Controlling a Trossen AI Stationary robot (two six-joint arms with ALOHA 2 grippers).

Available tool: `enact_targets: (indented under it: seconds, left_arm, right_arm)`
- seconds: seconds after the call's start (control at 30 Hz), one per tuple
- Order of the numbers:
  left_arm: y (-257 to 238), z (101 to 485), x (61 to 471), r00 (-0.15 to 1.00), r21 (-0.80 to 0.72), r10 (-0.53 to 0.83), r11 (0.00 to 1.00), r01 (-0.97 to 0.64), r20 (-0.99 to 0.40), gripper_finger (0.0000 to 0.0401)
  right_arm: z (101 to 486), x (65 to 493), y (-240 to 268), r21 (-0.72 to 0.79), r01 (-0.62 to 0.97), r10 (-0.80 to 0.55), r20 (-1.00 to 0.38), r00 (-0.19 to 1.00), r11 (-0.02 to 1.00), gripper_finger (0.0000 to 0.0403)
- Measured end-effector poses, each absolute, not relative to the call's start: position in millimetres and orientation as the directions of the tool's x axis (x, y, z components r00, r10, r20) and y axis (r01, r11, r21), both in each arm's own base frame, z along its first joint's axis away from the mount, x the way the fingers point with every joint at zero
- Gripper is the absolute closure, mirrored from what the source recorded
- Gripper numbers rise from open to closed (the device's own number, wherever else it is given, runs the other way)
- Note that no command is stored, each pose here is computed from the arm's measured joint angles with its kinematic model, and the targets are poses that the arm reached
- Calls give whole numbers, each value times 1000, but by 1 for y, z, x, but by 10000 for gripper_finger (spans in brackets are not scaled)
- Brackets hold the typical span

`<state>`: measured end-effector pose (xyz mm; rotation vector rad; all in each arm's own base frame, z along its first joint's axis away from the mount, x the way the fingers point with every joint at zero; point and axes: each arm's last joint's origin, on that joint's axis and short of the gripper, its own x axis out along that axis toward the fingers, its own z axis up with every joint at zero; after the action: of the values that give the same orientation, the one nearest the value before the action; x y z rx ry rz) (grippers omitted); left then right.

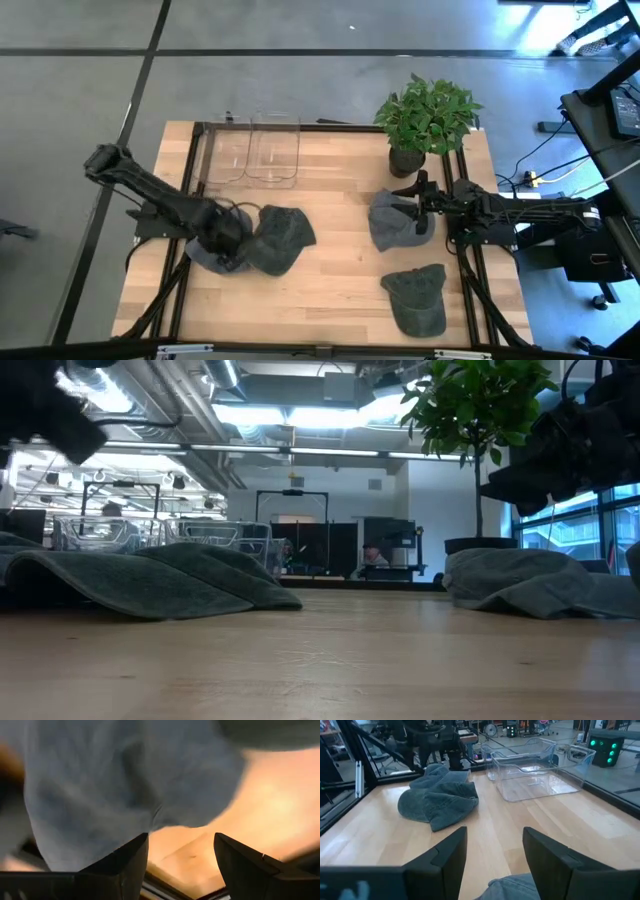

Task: Pick & Place hat
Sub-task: Put the left gray cap into the left transparent bin

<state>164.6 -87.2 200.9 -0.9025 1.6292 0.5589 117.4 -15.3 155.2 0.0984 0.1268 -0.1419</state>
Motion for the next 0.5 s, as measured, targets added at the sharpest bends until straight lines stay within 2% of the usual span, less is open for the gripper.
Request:
enact_targets:
  seconds: [0.13, 0.23, 0.4, 0.5]
  left_arm:
    - [-104, 182, 162, -200, 54, -248, 493, -868, -948, 182]
    - [-112, 171, 161, -256, 135, -225, 442, -887, -940, 182]
    - [-116, 155, 159, -222, 118, -207, 421, -899, -953, 182]
    - [-110, 144, 151, -234, 163, -153, 375, -913, -960, 182]
  right_arm:
    - [155, 117, -15, 62, 144, -135, -133, 982, 988, 211]
    - [155, 117, -15, 71, 145, -135, -133, 982, 987, 211]
    - [155, 117, -15, 92, 148, -135, -133, 982, 985, 211]
    - [156, 117, -15, 92, 147, -135, -126, 983, 985, 211]
